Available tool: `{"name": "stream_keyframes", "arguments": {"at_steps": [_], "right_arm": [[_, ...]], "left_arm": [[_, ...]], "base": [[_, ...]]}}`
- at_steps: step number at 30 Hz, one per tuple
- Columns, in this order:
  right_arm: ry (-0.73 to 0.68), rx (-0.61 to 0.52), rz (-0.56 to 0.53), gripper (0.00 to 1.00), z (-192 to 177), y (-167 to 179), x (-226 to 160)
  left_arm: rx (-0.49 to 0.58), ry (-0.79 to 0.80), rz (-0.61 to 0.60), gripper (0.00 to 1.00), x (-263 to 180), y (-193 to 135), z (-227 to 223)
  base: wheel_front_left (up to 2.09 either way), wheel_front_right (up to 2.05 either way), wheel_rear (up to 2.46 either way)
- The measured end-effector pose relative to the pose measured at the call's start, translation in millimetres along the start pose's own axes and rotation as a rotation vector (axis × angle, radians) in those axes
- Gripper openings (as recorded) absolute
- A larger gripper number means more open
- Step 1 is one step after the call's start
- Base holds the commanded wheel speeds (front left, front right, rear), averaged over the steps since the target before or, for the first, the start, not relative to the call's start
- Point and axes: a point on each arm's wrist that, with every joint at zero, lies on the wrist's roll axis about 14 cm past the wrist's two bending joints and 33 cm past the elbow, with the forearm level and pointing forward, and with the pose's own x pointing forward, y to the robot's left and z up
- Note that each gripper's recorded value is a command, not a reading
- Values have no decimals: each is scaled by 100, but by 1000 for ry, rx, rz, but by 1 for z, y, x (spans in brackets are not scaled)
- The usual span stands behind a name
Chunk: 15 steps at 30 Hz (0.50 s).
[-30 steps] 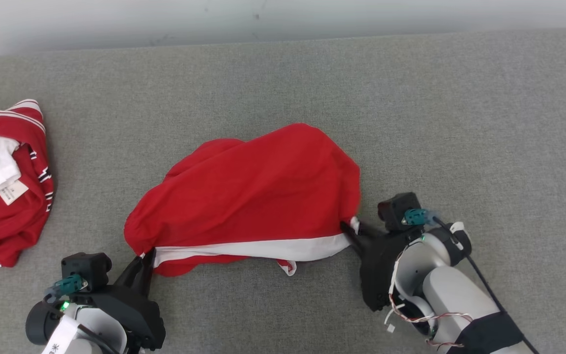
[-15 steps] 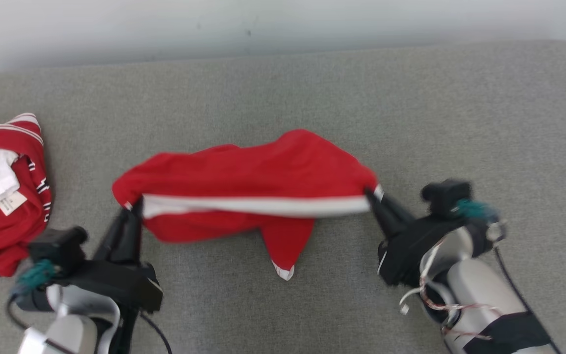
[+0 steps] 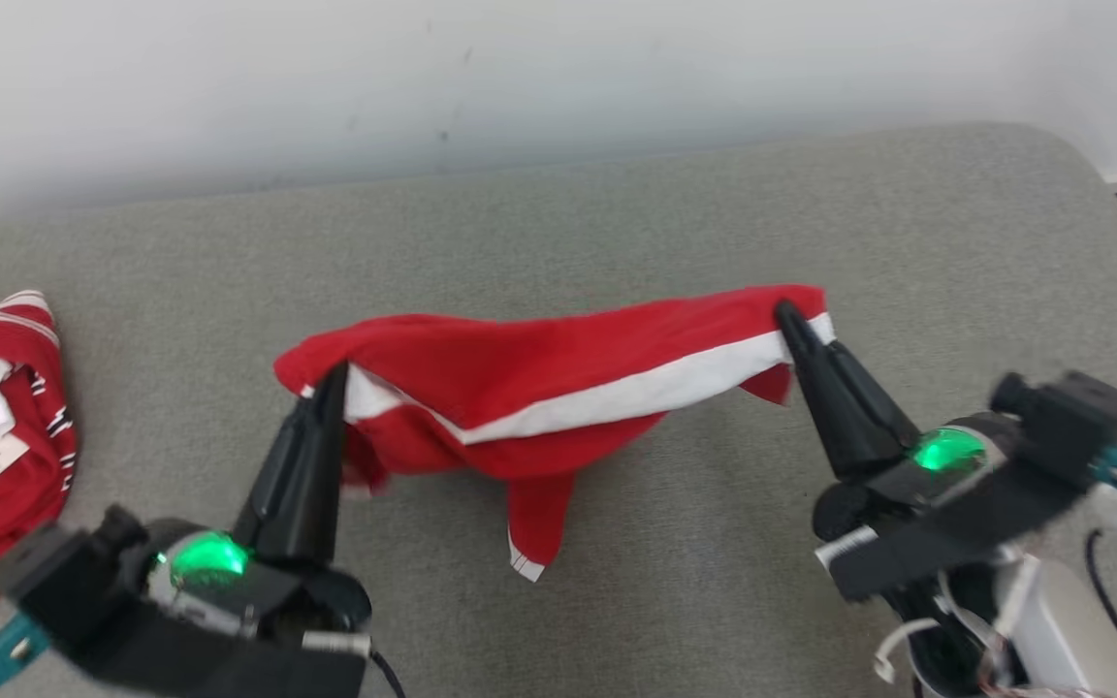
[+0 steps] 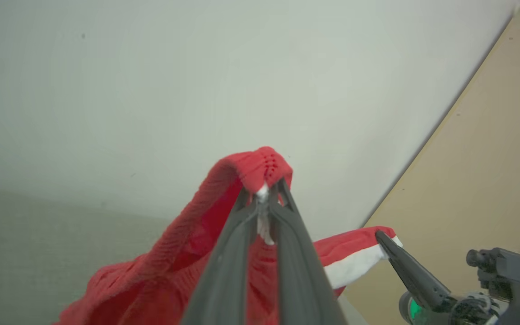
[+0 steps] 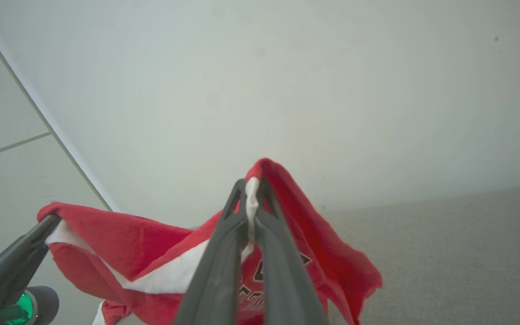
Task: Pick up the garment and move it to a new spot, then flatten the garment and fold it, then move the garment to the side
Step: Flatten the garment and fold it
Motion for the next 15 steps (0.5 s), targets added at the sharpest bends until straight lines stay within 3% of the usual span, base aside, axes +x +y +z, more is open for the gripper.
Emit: {"name": "stream_keyframes", "arguments": {"at_steps": [5, 8, 11, 15], "right_arm": [[-160, 53, 104, 0, 60, 32, -17], [-174, 70, 148, 0, 75, 43, -20], [-113, 78, 145, 0, 71, 34, -4], [-29, 101, 10, 0, 61, -14, 44]], "left_arm": [[-164, 14, -167, 0, -13, -56, 12], [-220, 64, -237, 0, -16, -74, 11], [-209, 138, -222, 0, -1, -66, -8], [-104, 171, -91, 0, 63, -24, -20]], "base": [[0, 0, 0], [0, 0, 0], [0, 0, 0], [0, 0, 0]]}}
